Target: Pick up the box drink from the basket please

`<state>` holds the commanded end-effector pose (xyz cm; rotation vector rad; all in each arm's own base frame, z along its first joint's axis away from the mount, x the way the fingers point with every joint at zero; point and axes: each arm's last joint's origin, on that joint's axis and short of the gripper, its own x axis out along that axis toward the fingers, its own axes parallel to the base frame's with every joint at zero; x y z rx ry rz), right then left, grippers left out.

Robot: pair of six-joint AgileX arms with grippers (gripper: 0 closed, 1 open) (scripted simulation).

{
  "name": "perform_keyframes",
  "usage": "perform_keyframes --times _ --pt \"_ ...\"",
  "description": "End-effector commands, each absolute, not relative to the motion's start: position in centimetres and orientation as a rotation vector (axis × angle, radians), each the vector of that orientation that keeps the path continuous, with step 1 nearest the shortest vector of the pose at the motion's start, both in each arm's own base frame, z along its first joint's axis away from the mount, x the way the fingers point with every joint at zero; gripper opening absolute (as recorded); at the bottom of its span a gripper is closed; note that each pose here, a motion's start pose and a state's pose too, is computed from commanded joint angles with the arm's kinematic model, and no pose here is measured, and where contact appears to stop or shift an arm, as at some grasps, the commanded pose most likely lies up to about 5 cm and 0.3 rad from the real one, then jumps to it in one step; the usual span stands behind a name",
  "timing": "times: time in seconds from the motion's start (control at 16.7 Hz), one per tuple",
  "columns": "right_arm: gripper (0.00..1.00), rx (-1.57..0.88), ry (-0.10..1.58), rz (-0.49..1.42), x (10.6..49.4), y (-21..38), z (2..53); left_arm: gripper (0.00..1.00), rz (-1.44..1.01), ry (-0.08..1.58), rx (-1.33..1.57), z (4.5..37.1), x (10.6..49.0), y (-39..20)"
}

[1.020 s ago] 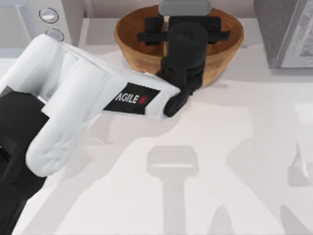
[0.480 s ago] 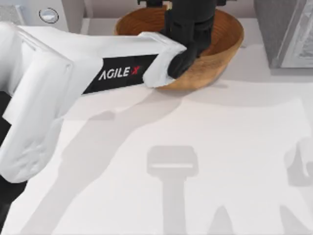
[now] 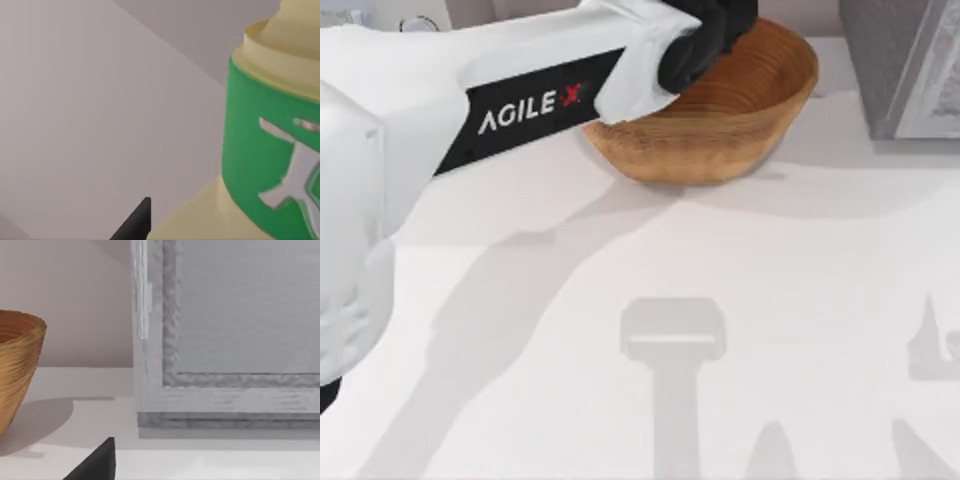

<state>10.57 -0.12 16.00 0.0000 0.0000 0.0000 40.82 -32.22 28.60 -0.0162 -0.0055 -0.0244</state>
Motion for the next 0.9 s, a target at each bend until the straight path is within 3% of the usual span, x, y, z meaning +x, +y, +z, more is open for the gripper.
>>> perform_keyframes --times 0.48,0.9 --pt "1.0 0.0 0.0 0.0 10.6 -0.1 16.0 0.0 -0.048 0.052 0.016 28.0 40.2 -30.7" --pt "1.0 0.0 0.0 0.0 10.6 -0.1 16.0 0.0 -0.128 0.139 0.037 31.1 34.3 -21.0"
